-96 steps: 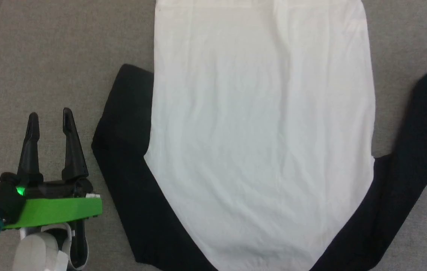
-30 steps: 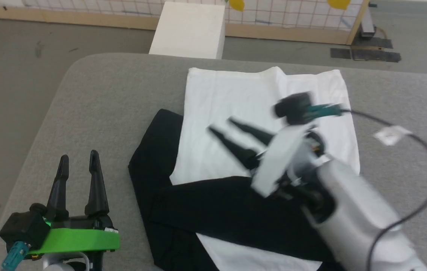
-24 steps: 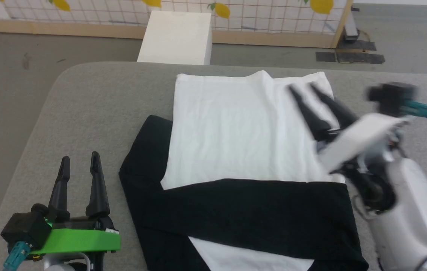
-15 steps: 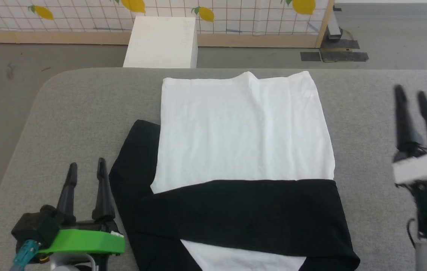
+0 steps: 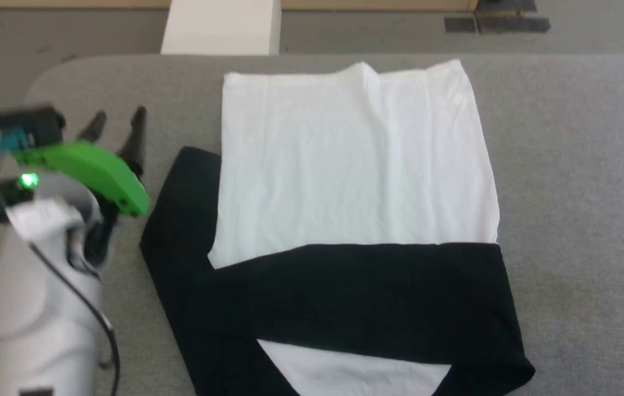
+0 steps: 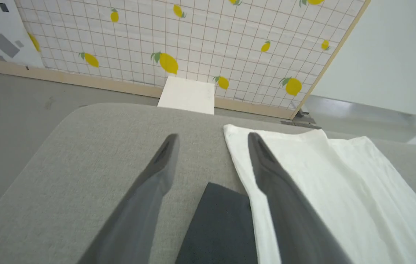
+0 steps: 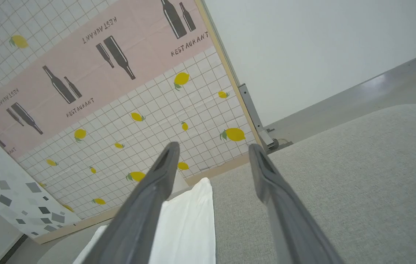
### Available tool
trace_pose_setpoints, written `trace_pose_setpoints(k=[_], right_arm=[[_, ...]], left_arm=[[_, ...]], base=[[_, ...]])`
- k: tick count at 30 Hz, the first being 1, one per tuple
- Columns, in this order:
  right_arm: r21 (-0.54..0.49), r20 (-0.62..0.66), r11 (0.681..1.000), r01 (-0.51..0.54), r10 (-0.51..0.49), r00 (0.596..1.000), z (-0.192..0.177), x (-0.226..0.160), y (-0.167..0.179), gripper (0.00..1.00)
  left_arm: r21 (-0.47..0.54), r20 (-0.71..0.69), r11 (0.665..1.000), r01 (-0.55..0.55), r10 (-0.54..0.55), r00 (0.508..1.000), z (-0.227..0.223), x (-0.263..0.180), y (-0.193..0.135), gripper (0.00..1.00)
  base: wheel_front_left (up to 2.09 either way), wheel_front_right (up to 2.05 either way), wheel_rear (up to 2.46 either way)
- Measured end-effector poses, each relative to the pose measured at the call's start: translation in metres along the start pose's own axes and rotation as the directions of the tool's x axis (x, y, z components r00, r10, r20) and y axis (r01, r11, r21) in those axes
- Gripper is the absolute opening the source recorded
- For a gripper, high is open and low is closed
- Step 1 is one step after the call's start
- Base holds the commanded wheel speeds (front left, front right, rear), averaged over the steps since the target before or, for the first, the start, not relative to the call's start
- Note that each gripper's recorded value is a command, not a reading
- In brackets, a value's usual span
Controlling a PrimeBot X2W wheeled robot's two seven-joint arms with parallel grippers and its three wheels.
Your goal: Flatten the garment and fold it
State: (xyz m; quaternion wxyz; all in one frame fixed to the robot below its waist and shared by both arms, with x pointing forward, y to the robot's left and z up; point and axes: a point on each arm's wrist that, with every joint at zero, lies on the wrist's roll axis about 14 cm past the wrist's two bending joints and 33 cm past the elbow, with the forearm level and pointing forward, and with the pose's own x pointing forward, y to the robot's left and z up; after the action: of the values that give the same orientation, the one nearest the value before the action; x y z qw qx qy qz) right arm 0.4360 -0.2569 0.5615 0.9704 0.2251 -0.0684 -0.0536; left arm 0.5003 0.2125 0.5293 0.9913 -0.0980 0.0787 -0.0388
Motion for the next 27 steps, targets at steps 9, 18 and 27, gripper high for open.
trace_pose_setpoints(k=[9, 18, 27], right_arm=[[-0.004, -0.073, 0.998, 0.069, -0.069, 0.995, -0.042, 0.016, -0.028, 1.0], [-0.027, -0.104, 0.992, 0.124, -0.126, 0.987, -0.061, 0.017, -0.05, 1.0], [-0.021, -0.109, 0.992, 0.124, -0.125, 0.986, -0.064, 0.021, -0.05, 1.0]], left_arm=[[0.055, -0.566, 0.998, 0.015, 0.019, 0.824, -0.086, 0.053, 0.013, 1.0], [0.059, -0.706, 0.998, 0.024, 0.025, 0.708, -0.142, 0.061, 0.011, 1.0], [-0.033, -0.673, 0.998, -0.05, 0.015, 0.74, -0.136, 0.059, 0.017, 0.0]], base=[[0.0, 0.0, 0.0], [0.0, 0.0, 0.0], [0.0, 0.0, 0.0]])
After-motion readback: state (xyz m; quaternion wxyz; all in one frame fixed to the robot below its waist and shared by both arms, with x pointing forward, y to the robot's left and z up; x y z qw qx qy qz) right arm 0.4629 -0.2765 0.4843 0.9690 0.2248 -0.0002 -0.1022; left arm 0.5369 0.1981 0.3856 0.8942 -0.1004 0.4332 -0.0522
